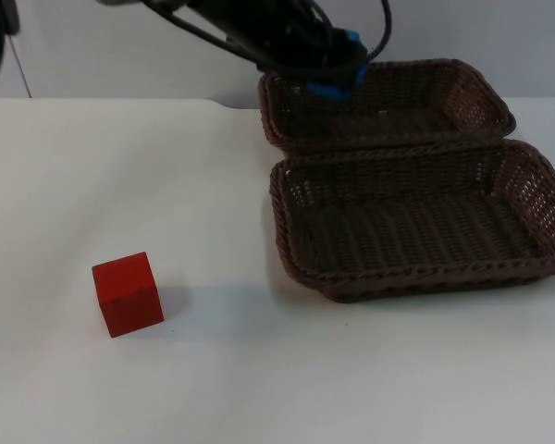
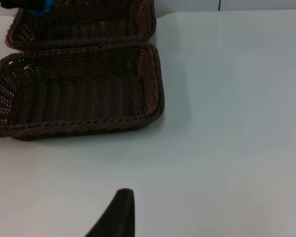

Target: Pick up one cube with the left hand and place it into the upper basket. Pick up one cube with the right hand and place it into the lower basket.

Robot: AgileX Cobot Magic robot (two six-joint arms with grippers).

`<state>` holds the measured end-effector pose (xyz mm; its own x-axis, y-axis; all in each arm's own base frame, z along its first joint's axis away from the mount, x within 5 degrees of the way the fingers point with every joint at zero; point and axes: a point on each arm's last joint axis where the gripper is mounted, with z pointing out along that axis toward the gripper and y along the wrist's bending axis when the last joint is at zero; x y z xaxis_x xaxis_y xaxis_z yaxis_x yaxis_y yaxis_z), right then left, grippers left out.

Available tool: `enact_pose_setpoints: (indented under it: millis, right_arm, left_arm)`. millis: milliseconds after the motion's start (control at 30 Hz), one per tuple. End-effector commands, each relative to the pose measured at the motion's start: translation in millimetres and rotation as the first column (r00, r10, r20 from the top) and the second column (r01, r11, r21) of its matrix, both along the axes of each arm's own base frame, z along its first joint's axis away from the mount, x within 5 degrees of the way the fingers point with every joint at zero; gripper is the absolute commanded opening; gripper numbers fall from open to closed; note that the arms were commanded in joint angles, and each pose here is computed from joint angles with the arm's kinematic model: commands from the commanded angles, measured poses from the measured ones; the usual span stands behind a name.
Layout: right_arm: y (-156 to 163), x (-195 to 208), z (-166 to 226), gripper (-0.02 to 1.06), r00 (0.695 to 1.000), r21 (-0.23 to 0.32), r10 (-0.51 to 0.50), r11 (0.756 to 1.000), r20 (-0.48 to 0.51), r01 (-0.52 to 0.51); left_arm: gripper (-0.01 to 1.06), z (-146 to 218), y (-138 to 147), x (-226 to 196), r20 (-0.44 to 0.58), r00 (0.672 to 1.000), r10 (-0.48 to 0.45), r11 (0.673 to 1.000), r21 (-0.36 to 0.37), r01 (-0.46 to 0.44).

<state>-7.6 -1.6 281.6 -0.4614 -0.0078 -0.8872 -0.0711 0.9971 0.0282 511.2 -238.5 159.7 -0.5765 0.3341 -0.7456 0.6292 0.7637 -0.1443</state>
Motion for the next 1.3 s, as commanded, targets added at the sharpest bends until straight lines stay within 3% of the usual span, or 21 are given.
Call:
enact_pose_setpoints:
  millis: [0,167,633,733,833,867,933,1000,1067,1167,1267]
  right_arm:
    - [0,0,-1,1.05,1.000,-0.009,-0.002,1.000,0.004,0.002]
    - [0,0,-1,1.05,1.000,-0.009,-0.002,1.000,0.004,0.002]
    - [0,0,-1,1.05,1.000,-0.009,-0.002,1.000,0.004,0.002]
    - [0,0,-1,1.05,1.000,-0.009,-0.002,1.000,0.004,0.002]
    - [0,0,-1,1.05,1.000,-0.009,-0.002,1.000,0.004,0.002]
    - [0,0,-1,1.05,1.000,-0.009,-0.002,1.000,0.004,0.002]
    - [0,0,-1,1.05,1.000,-0.009,-0.002,1.000,0.004,0.002]
    - [0,0,-1,1.05,1.000,-0.009,-0.002,1.000,0.004,0.002]
    - [0,0,-1,1.05,1.000,-0.009,-0.002,1.000,0.004,0.002]
    - [0,0,-1,1.05,1.000,-0.009,-0.002,1.000,0.004,0.002]
    - [0,0,-1,1.05,1.000,-0.009,-0.002,1.000,0.004,0.002]
  left_arm:
    - [0.00,-7,-3,4,0.001,1.000,0.025,0.999,-0.025,-0.025]
    - [0.00,-27,-4,6,-0.018,0.999,0.042,0.999,-0.025,-0.042]
    - [0.00,-29,-4,4,-0.038,0.999,0.023,1.000,-0.013,-0.024]
    - [0.05,-30,-4,2,-0.054,0.999,0.010,1.000,-0.008,-0.010]
    - [0.24,-30,-6,1,-0.053,0.999,0.006,1.000,-0.008,-0.007]
    - [0.38,-30,-6,1,-0.053,0.999,0.006,1.000,-0.008,-0.007]
    - [0.41,-30,-6,1,-0.053,0.999,0.006,1.000,-0.008,-0.007]
    - [0.63,-30,-6,1,-0.057,0.998,0.007,1.000,-0.015,-0.008]
    - [0.78,-27,-8,-1,-0.080,0.997,0.000,0.999,-0.035,-0.002]
    - [0.85,-16,-8,-3,-0.078,0.997,-0.013,0.999,-0.039,0.010]
    - [0.86,-2,-8,-5,-0.065,0.998,-0.021,0.999,-0.047,0.018]
